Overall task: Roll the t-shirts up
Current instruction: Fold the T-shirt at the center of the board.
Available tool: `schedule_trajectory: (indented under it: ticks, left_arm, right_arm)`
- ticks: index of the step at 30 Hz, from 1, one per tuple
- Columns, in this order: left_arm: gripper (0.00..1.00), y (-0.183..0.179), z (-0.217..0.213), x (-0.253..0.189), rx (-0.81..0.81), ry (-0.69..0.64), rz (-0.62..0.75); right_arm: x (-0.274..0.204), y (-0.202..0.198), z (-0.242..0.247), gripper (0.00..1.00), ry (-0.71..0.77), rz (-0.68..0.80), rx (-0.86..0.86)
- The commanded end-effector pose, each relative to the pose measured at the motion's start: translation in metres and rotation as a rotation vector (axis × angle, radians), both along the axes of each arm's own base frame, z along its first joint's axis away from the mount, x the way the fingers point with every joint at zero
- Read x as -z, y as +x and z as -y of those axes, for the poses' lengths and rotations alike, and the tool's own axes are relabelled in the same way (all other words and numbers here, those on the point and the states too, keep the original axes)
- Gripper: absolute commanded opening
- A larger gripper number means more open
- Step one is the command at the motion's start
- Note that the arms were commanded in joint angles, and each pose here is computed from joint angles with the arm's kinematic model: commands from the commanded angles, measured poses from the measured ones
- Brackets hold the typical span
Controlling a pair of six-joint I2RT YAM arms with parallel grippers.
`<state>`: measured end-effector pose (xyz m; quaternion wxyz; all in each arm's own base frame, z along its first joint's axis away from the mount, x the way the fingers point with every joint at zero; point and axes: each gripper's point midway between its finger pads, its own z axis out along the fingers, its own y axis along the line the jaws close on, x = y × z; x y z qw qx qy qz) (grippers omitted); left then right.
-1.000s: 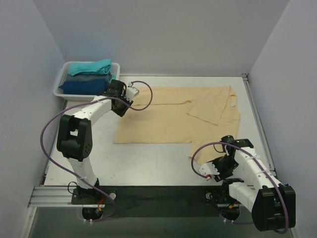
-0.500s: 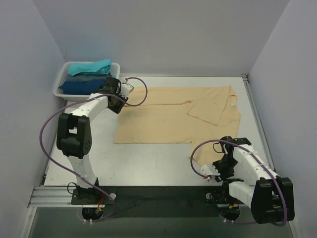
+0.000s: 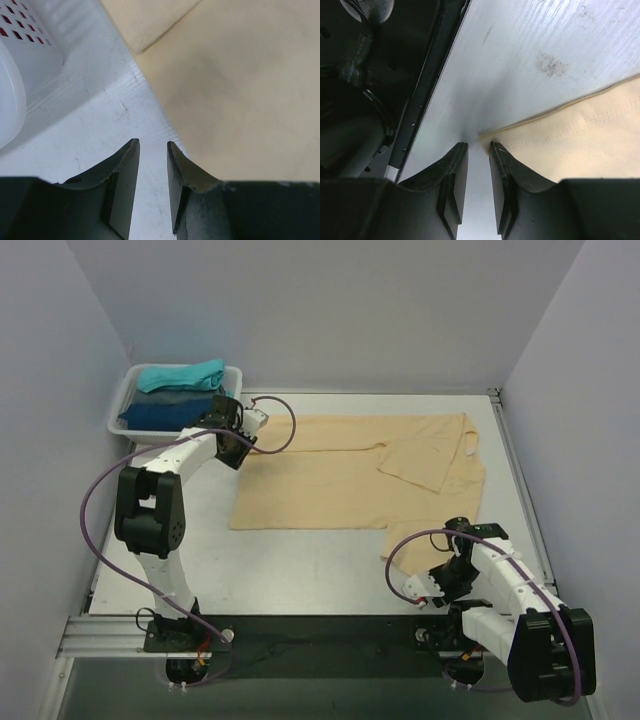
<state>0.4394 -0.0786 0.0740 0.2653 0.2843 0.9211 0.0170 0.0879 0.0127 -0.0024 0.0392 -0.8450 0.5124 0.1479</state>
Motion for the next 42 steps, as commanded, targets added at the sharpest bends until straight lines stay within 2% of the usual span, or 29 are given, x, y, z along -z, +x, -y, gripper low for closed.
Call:
schedule_trajectory:
  ticks: [1,8,11,12,14,18,19,24,25,28,32,35,37,42]
  left_arm:
    - [0.39,0.011,-0.003,-0.012,-0.006,0.000,0.044]
    - [0.39,0.009,-0.005,-0.010,0.002,0.009,0.035]
    - [0.39,0.010,-0.005,-0.008,-0.002,0.007,0.032]
    - [0.39,0.010,-0.005,-0.007,-0.003,0.006,0.032]
    - [0.39,0.009,-0.004,-0.006,-0.001,0.003,0.028]
    - [0.39,0.009,-0.006,-0.007,-0.004,-0.001,0.030]
    - [0.39,0.010,-0.006,-0.008,-0.004,-0.007,0.029]
    - [0.39,0.000,-0.010,-0.025,0.070,-0.068,0.009]
    - [0.39,-0.007,-0.005,-0.025,0.109,-0.106,-0.017]
    - [0.39,-0.060,-0.006,-0.013,0.145,-0.165,-0.235]
    - [0.44,-0.111,-0.011,-0.002,0.062,-0.247,-0.367]
    - [0.44,-0.122,-0.011,0.004,0.003,-0.264,-0.339]
    - [0.44,-0.114,-0.013,0.010,-0.074,-0.265,-0.312]
    - [0.43,-0.117,-0.013,0.027,-0.162,-0.274,-0.424]
  right_arm:
    - [0.027,-0.008,-0.001,0.26,0.042,0.028,-0.363]
    - [0.037,0.002,-0.004,0.34,0.008,0.083,-0.308]
    - [0.039,0.003,-0.004,0.22,-0.009,0.075,-0.299]
    - [0.039,0.004,-0.004,0.10,-0.016,0.072,-0.278]
    - [0.038,0.006,-0.006,0.00,-0.022,0.069,-0.265]
    - [0.022,0.027,-0.009,0.00,-0.026,0.092,-0.133]
    - [0.007,0.046,-0.013,0.00,-0.017,0.128,-0.086]
    - [-0.044,0.071,-0.015,0.00,0.013,0.125,0.101]
    - [-0.050,0.065,-0.014,0.00,0.005,0.092,0.143]
    - [-0.070,0.067,-0.017,0.00,0.013,0.105,0.204]
    - [-0.079,0.059,-0.022,0.00,0.024,0.152,0.345]
    - [-0.078,0.055,-0.025,0.00,0.018,0.193,0.463]
    - [-0.078,0.060,-0.023,0.00,0.004,0.236,0.523]
    - [-0.086,0.066,-0.023,0.00,-0.011,0.251,0.722]
